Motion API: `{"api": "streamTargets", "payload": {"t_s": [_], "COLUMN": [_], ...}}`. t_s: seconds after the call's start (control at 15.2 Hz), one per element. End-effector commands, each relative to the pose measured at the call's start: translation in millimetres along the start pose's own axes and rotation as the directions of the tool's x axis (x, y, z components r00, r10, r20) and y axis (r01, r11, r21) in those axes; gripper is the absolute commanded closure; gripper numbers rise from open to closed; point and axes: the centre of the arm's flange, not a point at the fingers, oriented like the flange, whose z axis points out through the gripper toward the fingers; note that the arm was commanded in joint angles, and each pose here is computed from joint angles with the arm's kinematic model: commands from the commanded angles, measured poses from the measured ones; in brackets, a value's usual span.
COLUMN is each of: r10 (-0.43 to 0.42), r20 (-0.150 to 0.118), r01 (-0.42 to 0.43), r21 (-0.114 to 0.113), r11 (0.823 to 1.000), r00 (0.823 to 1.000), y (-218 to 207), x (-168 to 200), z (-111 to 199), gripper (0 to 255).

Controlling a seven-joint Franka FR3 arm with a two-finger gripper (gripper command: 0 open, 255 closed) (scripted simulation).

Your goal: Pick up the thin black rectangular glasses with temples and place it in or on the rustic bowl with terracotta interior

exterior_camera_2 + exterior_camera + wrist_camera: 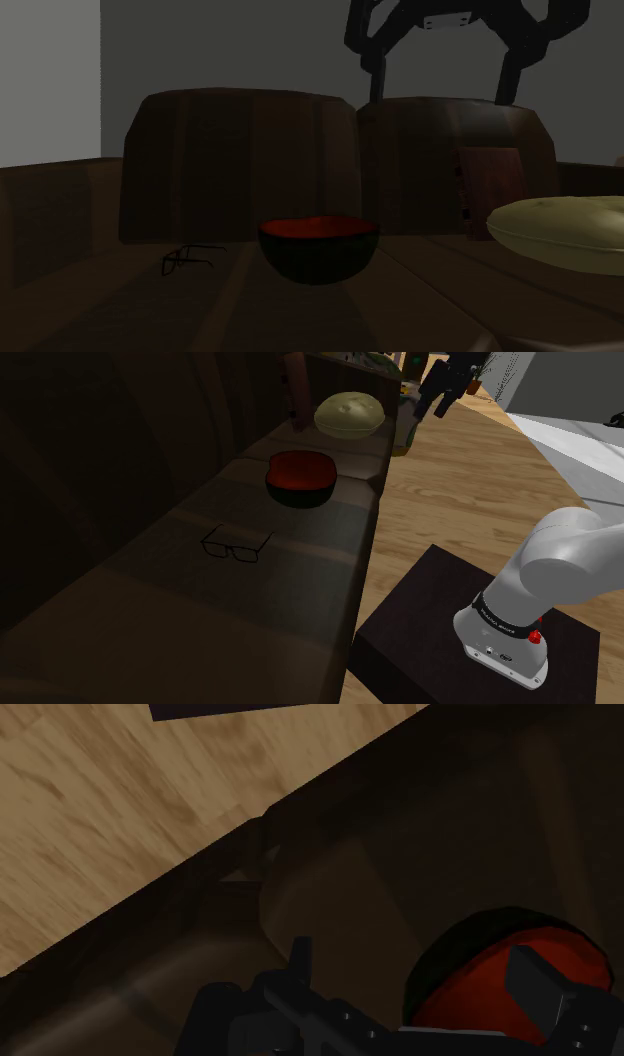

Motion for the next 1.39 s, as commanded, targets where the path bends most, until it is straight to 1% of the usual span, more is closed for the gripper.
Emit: {"api": "streamTargets", "payload": {"t_s": [0.0,0.66,1.32], "r10": [0.000,-0.059,-0.116], "r20": [0.000,0.031,0.065], "r01": [0.000,0.061,0.122], "r21": [0.000,-0.050,-0.098], "r11": [1.000,0.997,0.988], "r00": [1.000,0.998,0.991], "y": [0.0,-122.2,-242.4], "x": [0.0,27.4,45.7], "z": [0.0,62.4,131.6], "gripper": [0,0,0]}}
